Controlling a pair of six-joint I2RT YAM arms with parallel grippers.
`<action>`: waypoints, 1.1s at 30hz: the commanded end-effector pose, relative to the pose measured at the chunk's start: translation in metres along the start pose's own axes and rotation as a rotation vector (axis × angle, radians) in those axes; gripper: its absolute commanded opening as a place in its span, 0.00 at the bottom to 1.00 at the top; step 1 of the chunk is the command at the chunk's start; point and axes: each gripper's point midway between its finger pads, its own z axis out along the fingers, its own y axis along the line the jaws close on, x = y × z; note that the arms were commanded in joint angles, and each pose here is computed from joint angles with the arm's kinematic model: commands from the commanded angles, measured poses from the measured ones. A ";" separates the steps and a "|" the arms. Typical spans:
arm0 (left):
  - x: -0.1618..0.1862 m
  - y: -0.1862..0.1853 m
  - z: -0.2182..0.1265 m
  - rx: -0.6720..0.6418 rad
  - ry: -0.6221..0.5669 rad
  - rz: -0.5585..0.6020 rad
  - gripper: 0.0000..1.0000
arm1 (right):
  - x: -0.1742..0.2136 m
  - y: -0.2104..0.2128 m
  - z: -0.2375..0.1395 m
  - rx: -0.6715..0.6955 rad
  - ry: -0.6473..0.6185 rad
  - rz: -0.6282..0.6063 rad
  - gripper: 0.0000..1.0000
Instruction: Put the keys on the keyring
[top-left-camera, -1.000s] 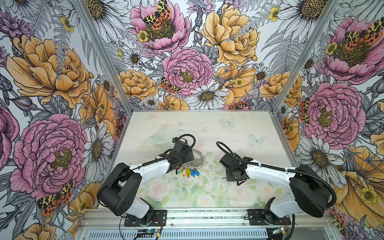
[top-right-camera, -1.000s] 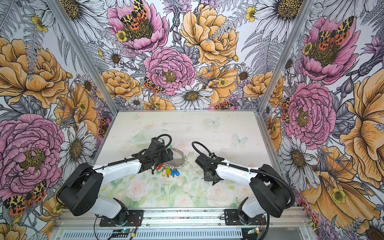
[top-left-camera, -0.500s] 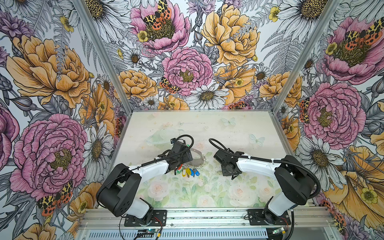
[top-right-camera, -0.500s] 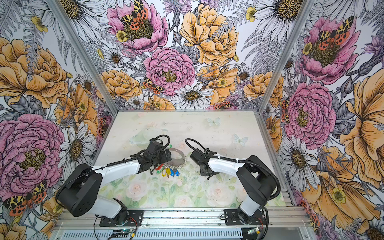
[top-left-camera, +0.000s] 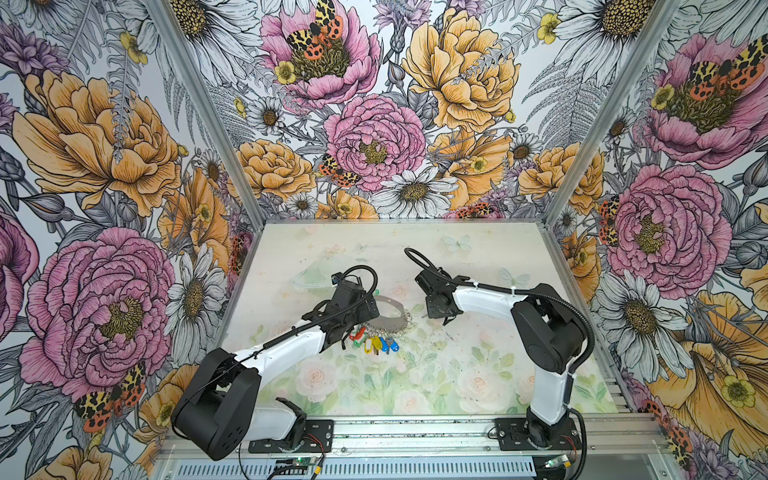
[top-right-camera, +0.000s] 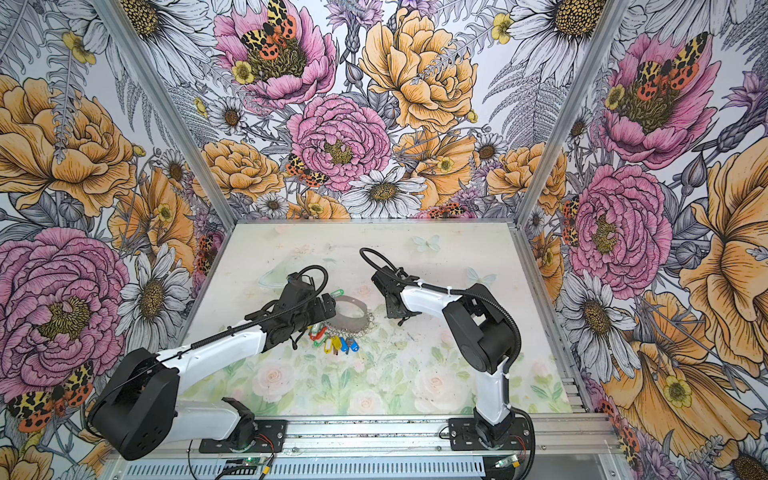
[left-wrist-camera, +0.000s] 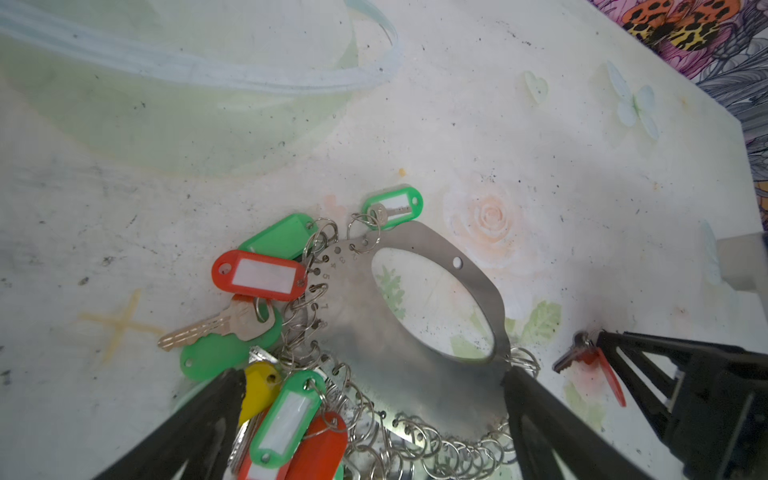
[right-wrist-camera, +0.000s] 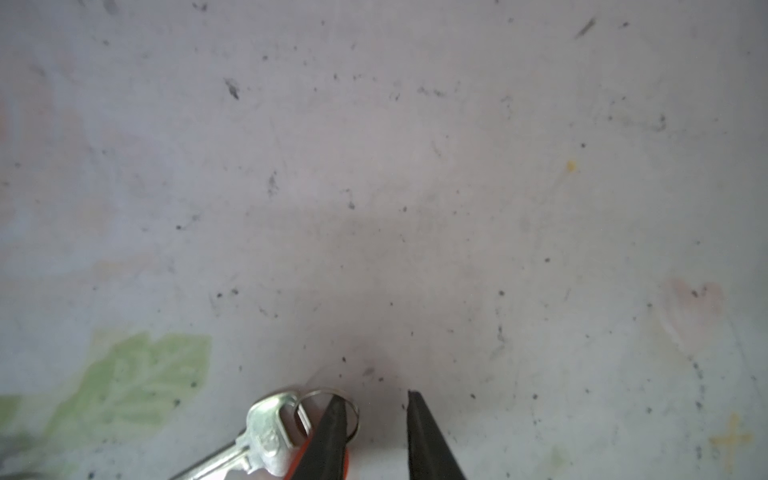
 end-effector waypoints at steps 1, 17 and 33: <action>0.000 0.015 -0.003 -0.034 -0.014 0.008 0.99 | -0.025 0.007 -0.013 -0.051 -0.060 -0.018 0.28; -0.017 0.035 -0.026 -0.029 -0.137 -0.003 0.99 | 0.032 0.113 -0.109 -0.482 -0.097 -0.087 0.28; -0.031 0.060 -0.060 -0.015 -0.270 -0.025 0.99 | 0.053 0.157 -0.071 -0.551 0.006 -0.037 0.17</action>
